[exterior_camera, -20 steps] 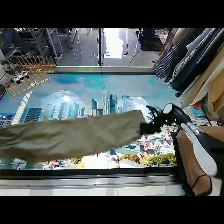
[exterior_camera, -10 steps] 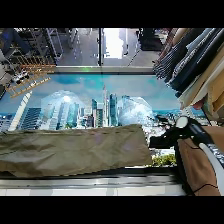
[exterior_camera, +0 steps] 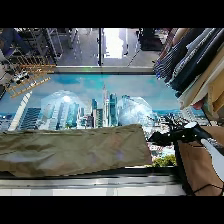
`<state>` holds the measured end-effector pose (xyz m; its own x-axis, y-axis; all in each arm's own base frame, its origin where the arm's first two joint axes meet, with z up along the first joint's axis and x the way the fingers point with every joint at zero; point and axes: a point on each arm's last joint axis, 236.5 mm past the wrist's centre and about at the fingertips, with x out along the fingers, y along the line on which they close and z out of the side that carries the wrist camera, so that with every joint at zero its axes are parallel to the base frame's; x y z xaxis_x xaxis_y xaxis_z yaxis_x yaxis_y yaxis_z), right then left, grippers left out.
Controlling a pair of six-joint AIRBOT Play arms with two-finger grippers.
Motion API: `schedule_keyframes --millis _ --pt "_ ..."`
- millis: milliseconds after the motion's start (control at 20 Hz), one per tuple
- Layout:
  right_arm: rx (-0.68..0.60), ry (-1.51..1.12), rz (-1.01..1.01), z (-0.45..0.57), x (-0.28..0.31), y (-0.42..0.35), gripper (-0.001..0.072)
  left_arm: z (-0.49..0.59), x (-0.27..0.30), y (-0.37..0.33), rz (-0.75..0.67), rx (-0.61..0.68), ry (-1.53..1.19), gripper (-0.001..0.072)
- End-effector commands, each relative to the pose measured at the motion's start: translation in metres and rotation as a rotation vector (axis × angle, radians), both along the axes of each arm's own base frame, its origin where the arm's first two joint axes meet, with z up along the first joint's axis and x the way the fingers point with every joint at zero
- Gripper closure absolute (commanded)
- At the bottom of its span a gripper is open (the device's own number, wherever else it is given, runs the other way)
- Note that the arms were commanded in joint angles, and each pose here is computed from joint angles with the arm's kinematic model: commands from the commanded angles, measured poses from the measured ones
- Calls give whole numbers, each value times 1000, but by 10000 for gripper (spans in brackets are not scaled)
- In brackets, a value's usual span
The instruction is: Fold the clothes and pants, and hang the long-sleeved shirts on hangers.
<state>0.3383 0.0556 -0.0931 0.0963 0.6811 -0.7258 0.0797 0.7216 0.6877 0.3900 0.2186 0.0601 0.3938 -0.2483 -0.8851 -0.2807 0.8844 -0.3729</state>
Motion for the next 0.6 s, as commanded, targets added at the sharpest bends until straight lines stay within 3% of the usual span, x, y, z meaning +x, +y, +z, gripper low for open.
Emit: schedule_keyframes --millis 0,50,150,200,250,350,400,450,550 --pt "71 -19 54 -22 5 22 219 12 18 -77 -270 -15 -25 692" --pt "76 -27 104 -27 2 35 263 11 21 -101 -344 -22 -18 692" --pt "41 -99 207 -35 3 56 630 4 27 -154 -436 -49 15 693" --pt "8 -121 224 -34 9 56 699 1 28 -184 -484 -62 34 693" --pt "-32 -139 231 -26 18 50 701 -4 27 -212 -548 -69 48 693" --pt "-267 -192 215 0 48 1 703 -18 26 -267 -659 -69 58 693" --pt "-318 -202 208 6 53 -9 703 -20 25 -274 -672 -70 59 693" --pt "-684 -323 149 80 89 -89 704 -53 5 -344 -854 -66 74 693" --pt "-837 -424 122 140 102 -119 704 -83 -16 -390 -959 -56 83 692"
